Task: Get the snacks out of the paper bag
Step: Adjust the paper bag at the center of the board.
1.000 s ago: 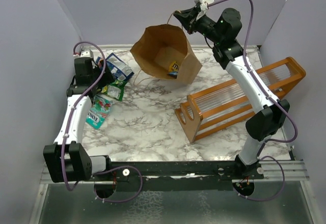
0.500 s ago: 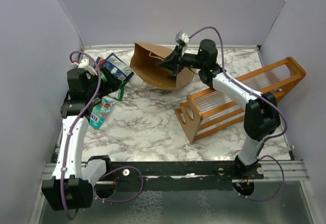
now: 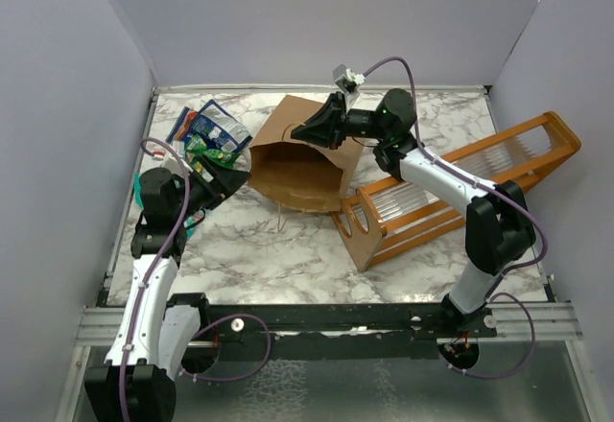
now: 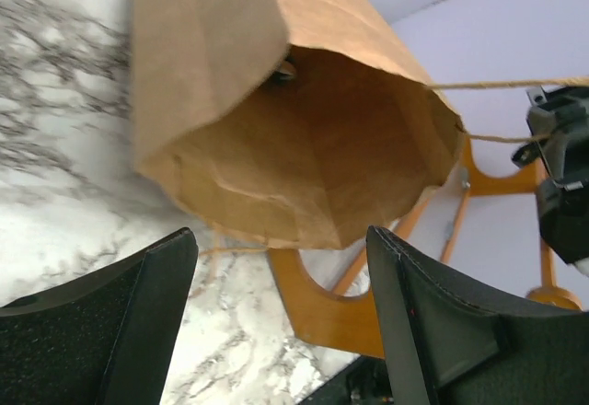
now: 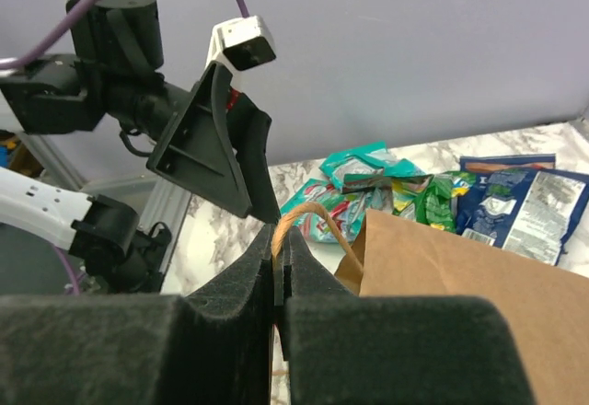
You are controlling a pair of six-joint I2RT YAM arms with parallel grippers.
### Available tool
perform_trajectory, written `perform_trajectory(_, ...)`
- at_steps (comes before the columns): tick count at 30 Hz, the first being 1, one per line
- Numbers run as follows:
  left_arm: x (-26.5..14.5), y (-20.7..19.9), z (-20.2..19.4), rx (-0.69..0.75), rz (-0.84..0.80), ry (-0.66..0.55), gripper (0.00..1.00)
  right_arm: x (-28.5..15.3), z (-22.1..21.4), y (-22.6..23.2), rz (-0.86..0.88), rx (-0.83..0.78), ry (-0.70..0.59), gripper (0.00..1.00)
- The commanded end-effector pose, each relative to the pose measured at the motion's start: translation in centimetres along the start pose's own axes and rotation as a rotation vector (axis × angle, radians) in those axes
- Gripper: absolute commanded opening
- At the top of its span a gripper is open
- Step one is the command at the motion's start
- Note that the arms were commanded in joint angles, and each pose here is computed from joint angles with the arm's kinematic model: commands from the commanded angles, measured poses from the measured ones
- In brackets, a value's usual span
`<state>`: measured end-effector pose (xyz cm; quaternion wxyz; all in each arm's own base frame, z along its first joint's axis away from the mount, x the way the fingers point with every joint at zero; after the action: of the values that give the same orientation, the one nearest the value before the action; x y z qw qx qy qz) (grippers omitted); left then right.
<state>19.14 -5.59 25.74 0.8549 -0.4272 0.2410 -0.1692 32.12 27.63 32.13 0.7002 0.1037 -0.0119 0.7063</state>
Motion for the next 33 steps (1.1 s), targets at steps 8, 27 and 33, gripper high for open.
perform_trajectory(8, 1.0, -3.6, -4.4, 0.001, -0.282, -0.006, 0.73, -1.1, 0.2, -1.1, -0.013, 0.039, 0.001, 0.02)
perform_trajectory(27, 11.9, -5.2, -11.7, -0.185, 0.003, -0.208, 0.35, -1.2, 3.6, -0.6, -0.123, -0.031, -0.068, 0.02)
perform_trajectory(33, 15.2, -5.2, -12.9, -0.332, 0.037, -0.202, 0.33, -1.2, 3.8, -0.4, -0.112, -0.033, -0.074, 0.02)
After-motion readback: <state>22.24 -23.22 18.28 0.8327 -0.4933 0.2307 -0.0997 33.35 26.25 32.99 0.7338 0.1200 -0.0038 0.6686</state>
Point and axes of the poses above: each gripper's point midway between its finger pads, its own x axis out along the fingers, its own y axis along the line the jaws close on, z = x × y, the point moved 10 cm from there along -x, back along the fingers, and after that the axes turned 1 degree about -x, right-handed, at the moved point
